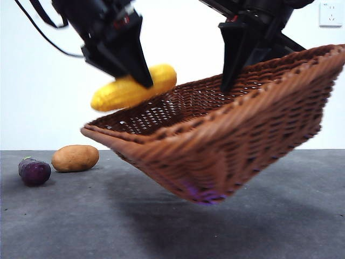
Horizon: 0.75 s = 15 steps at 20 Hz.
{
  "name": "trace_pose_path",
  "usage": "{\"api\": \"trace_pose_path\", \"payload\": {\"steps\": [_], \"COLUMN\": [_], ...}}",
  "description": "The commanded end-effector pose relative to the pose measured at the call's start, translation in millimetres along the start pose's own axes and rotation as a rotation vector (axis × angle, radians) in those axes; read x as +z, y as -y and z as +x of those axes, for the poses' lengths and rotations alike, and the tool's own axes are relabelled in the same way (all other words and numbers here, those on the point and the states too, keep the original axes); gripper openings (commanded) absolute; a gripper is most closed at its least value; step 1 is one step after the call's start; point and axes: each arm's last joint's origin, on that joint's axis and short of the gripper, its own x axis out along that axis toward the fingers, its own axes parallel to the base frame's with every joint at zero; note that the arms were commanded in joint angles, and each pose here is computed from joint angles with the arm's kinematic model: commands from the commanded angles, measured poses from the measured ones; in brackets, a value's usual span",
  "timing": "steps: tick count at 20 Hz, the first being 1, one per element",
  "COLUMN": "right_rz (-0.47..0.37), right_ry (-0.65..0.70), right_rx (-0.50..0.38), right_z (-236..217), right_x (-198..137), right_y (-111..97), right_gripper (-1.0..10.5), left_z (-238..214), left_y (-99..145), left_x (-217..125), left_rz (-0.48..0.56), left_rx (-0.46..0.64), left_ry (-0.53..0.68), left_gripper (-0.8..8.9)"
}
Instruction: Help me put the vegetables on the table into the basket
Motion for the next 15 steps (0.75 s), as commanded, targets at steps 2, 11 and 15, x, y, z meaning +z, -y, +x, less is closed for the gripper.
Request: {"api": "trace_pose_path", "payload": {"steps": [2,11,15], "right_rz": [0.03,0.023,0.017], "right_ry": [0.013,0.02,0.02], "right_rx": [0.013,0.013,0.013], "right_z": [1,1,1], "right_x": [1,2,2], "right_y": [0,0,0], "right_gripper": [-0.1,-0.1,-0.1], "left_z": [31,41,28], "left_y": [0,6,8], "left_x": [-7,-8,-6], "left_rz": [-0.005,-0.036,-0.061], "left_rx": [-0.042,-0.152,-0.153], "left_ry": [-0.074,-0.078,-0.06], "left_gripper": [-0.08,5.11,5.12]}}
